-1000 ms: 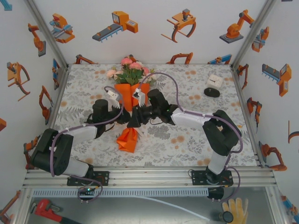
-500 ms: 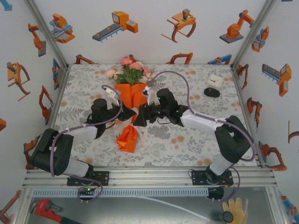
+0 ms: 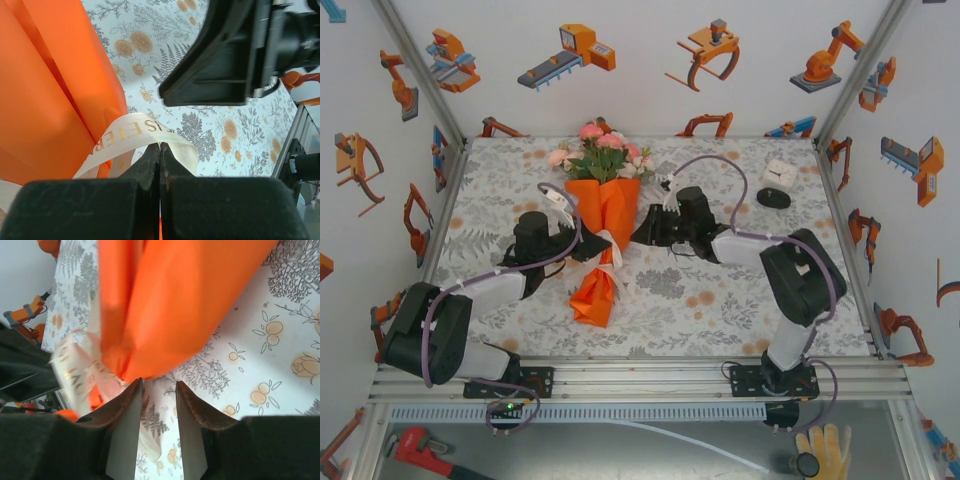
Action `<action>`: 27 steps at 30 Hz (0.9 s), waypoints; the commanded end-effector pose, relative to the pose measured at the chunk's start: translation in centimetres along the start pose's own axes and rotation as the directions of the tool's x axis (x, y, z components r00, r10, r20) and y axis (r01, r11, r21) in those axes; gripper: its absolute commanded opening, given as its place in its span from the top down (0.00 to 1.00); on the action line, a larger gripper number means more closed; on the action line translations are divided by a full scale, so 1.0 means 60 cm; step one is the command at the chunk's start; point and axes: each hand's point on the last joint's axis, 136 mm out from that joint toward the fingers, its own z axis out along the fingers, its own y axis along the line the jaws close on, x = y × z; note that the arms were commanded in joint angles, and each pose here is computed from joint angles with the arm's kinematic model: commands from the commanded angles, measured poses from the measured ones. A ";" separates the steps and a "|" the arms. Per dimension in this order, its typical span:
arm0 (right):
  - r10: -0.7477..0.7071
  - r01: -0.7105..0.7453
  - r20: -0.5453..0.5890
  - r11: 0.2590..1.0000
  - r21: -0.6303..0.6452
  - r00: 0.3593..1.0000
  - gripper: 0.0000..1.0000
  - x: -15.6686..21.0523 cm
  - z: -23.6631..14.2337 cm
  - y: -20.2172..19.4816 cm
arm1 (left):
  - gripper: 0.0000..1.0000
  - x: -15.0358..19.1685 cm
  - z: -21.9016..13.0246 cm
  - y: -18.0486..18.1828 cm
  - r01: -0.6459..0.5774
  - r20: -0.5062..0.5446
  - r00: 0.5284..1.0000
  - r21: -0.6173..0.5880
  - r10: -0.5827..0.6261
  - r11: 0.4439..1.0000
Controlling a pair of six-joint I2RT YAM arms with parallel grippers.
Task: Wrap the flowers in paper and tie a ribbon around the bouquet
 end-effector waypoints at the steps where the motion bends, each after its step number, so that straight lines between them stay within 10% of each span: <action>1: 0.017 -0.012 0.029 0.988 -0.154 0.999 0.67 -0.026 0.022 0.047 | 1.00 -0.014 -0.002 -0.016 -0.045 0.011 0.999 0.016 0.045 0.999; 27: -0.362 0.418 0.212 0.833 -0.362 0.908 0.56 0.050 0.043 0.109 | 1.00 -0.025 -0.006 -0.027 -0.064 0.009 0.998 0.012 0.064 0.998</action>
